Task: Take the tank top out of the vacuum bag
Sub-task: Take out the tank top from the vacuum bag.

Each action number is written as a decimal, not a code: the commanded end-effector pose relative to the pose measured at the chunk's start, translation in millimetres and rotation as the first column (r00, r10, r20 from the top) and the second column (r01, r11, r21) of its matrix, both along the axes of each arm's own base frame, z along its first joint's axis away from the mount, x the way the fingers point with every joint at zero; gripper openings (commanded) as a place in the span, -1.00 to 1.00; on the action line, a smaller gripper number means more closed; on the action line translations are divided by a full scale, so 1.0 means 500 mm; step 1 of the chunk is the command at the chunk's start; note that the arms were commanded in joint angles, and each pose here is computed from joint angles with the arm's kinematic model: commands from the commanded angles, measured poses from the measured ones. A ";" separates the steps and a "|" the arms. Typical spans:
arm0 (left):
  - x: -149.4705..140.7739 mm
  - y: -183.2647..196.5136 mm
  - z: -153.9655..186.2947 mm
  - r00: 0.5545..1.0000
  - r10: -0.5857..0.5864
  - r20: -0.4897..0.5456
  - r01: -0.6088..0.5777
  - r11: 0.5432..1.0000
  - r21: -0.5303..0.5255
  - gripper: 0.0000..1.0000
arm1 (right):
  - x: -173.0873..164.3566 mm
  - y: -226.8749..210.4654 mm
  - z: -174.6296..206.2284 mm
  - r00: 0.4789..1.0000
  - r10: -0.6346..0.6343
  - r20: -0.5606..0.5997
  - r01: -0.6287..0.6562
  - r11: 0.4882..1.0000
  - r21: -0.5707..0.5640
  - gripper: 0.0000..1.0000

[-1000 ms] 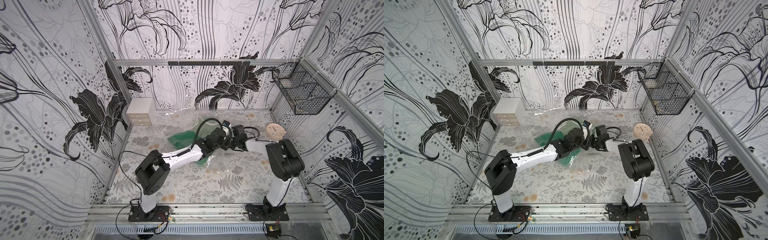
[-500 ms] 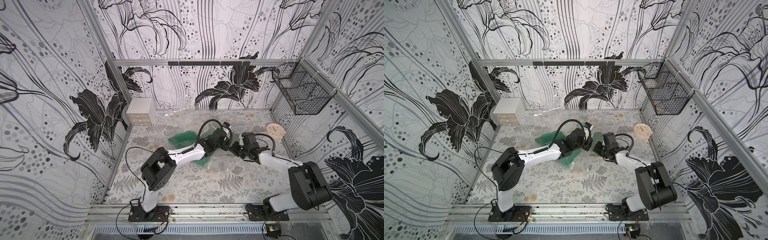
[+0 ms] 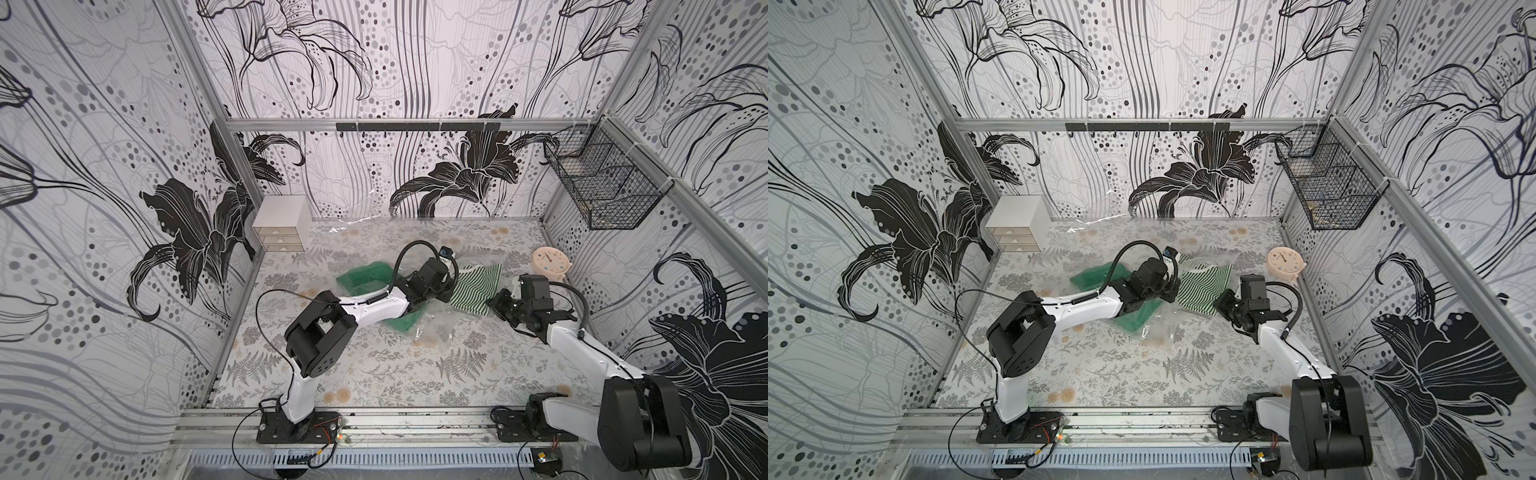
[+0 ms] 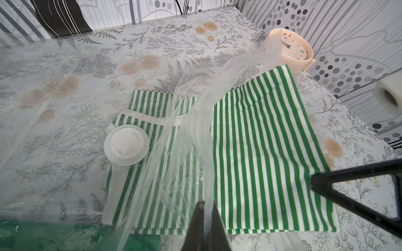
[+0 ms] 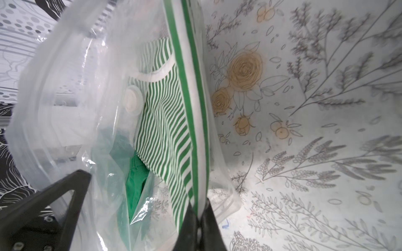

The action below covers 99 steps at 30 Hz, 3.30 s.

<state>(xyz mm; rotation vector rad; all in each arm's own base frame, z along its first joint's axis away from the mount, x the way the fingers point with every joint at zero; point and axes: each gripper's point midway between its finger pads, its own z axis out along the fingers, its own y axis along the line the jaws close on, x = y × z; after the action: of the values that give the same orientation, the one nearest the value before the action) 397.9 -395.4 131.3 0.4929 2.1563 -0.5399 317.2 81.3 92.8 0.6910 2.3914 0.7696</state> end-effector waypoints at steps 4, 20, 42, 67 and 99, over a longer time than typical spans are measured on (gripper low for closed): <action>0.004 -0.003 -0.010 1.000 -0.006 -0.005 0.006 1.000 -0.026 -1.00 | 0.009 0.029 -0.032 0.997 0.056 -0.051 -0.052 0.996 0.074 -0.37; -0.004 0.002 -0.014 1.000 -0.020 -0.012 0.019 0.999 -0.029 -1.00 | 0.092 0.037 -0.067 0.998 0.036 -0.049 -0.031 0.995 0.099 -0.38; 0.076 0.082 -0.133 0.986 0.151 -0.064 -0.136 0.971 0.196 -1.00 | -0.028 -0.129 -0.002 0.991 -0.109 -0.083 0.102 0.991 -0.082 -1.00; 0.114 0.243 -0.152 0.929 0.359 -0.088 -0.336 0.921 0.198 -1.00 | -0.104 -0.380 0.029 0.834 -0.529 -0.157 0.503 0.846 -0.174 -1.00; 0.135 0.299 -0.073 0.918 0.395 -0.040 -0.390 0.916 0.089 -1.00 | -0.187 -0.306 0.028 0.875 -0.402 -0.269 0.348 0.909 -0.228 0.73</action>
<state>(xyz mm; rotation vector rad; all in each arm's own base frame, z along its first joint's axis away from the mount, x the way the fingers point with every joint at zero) 458.8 -238.3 67.5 0.0771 2.3317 -0.2040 247.3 -95.7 123.5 1.2520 2.3013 0.2812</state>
